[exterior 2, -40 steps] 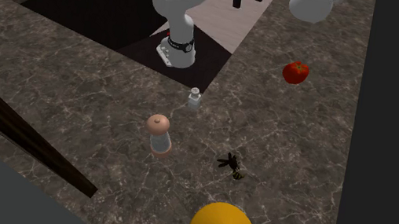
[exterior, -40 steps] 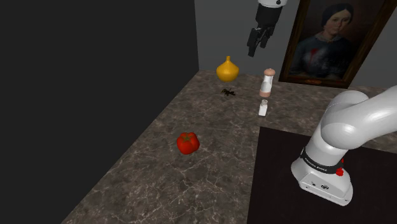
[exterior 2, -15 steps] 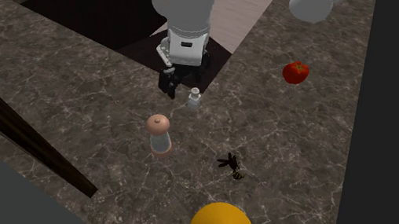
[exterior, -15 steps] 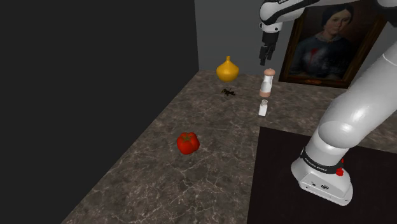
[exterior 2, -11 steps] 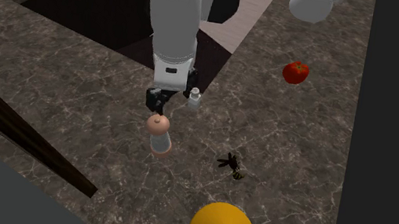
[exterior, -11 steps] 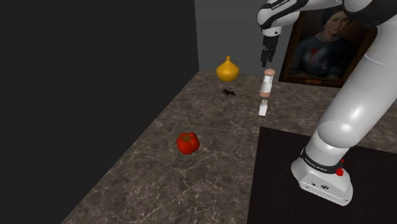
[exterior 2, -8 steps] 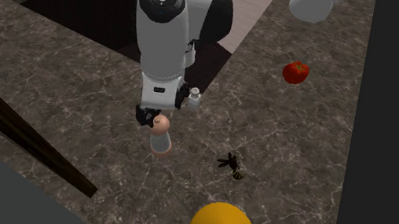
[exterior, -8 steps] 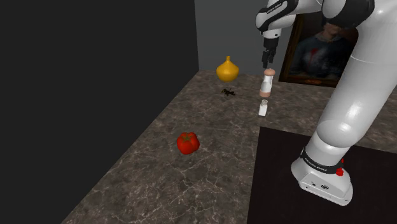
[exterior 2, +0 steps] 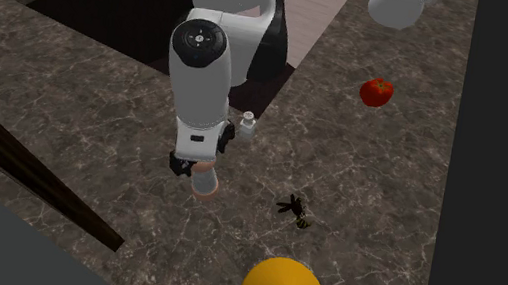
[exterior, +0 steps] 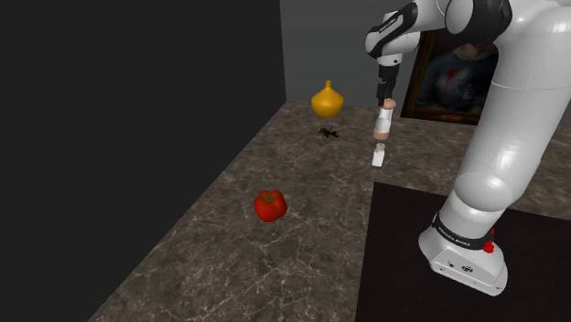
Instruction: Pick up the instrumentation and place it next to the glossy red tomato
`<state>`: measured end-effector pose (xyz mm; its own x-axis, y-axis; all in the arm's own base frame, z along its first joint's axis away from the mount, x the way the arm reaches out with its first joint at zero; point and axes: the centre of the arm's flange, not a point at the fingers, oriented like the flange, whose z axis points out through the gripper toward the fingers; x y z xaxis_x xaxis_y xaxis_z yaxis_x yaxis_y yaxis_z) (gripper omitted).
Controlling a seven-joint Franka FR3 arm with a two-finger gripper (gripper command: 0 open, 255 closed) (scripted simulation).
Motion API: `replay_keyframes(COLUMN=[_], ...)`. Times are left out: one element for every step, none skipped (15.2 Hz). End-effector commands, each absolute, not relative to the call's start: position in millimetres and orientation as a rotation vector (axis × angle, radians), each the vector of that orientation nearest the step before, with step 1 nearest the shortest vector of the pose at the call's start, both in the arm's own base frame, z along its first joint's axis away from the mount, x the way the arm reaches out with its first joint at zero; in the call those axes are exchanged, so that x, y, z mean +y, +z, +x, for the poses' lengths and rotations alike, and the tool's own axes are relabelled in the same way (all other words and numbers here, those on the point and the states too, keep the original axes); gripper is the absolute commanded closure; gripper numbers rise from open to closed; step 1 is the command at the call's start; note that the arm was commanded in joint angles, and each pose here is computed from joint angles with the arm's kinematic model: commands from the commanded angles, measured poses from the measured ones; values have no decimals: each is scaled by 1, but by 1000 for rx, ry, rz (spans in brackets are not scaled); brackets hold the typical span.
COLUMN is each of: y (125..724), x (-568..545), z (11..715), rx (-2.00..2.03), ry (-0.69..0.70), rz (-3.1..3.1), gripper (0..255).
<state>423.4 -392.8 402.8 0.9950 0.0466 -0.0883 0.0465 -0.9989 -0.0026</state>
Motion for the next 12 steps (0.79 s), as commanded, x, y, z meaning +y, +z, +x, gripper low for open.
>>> replay_keyframes(y=[395, 395, 395, 395, 395, 395, 395, 395, 395, 395, 395, 395], x=[-393, -393, -393, -393, -393, -393, -393, -393, -393, -393, -393, -392], z=[423, 423, 423, 423, 423, 423, 423, 423, 423, 423, 423, 423], rx=[-74, -74, -74, -74, -74, -74, -74, -74, -74, -74, -74, -74], ry=[138, 138, 138, 138, 138, 138, 138, 138, 138, 138, 138, 138], rz=[-3137, -3137, -3137, -3137, -3137, -3137, -3137, -3137, -3137, -3137, -3137, -3137], gripper=[0, 0, 0, 0, 0, 0, 0, 0, 255, 255, 255, 255])
